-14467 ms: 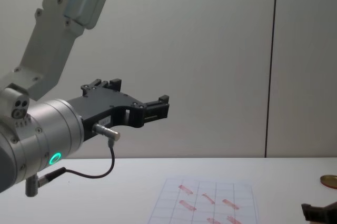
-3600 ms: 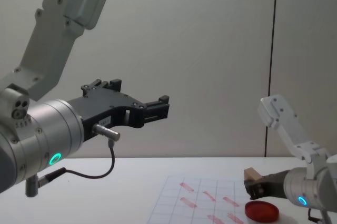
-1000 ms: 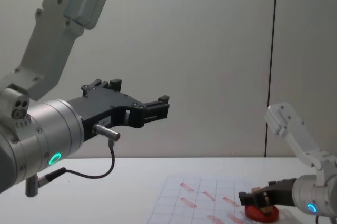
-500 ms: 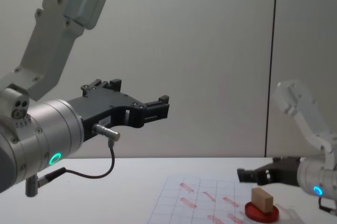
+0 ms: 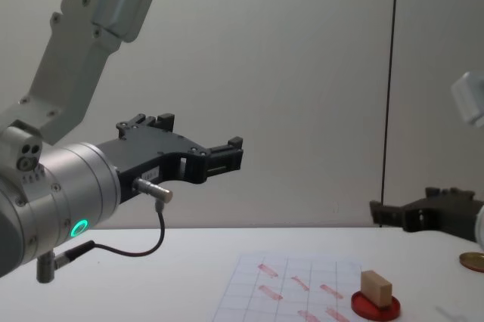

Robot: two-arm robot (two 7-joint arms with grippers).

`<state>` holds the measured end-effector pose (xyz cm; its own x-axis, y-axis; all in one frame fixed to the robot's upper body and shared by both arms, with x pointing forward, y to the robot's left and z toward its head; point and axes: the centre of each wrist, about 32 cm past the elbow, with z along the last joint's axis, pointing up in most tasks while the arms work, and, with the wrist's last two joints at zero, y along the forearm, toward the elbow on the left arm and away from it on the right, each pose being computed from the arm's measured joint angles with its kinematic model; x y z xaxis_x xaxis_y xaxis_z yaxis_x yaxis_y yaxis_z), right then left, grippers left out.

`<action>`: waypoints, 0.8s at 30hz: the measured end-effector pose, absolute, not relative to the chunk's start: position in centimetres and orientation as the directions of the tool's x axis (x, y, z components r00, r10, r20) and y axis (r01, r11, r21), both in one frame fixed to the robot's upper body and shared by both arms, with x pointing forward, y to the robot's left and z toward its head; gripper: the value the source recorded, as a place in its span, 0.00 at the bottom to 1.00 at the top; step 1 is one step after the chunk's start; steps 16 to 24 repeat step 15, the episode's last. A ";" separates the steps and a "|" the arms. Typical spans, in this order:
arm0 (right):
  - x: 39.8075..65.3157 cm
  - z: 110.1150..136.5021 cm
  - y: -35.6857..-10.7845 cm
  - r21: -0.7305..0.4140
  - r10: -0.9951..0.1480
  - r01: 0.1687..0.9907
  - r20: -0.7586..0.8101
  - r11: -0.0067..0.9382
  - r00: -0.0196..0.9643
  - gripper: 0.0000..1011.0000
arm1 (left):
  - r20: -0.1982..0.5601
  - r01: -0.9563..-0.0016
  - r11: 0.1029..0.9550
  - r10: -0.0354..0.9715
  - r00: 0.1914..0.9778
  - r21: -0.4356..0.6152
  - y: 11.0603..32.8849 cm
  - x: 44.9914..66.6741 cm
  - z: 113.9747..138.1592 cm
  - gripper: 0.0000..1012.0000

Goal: Use the one hand to pick up the stamp and affix it onto the A4 paper.

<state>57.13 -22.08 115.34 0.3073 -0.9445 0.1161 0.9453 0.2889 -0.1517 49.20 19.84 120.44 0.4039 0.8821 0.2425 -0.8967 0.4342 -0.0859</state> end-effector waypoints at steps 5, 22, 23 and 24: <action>56.0 115.9 -22.7 -0.119 -0.948 0.951 0.110 0.285 0.298 0.99 | 0.242 -0.897 0.434 0.882 0.404 -0.086 19.8 49.2 120.4 0.98; 54.7 116.5 -23.3 -0.085 -0.951 0.955 0.105 0.283 0.291 0.99 | 0.243 -0.897 0.434 0.882 0.404 -0.086 19.8 49.2 120.4 0.98; 54.7 116.5 -23.3 -0.085 -0.951 0.955 0.105 0.283 0.291 0.99 | 0.243 -0.897 0.434 0.882 0.404 -0.086 19.8 49.2 120.4 0.98; 54.7 116.5 -23.3 -0.085 -0.951 0.955 0.105 0.283 0.291 0.99 | 0.243 -0.897 0.434 0.882 0.404 -0.086 19.8 49.2 120.4 0.98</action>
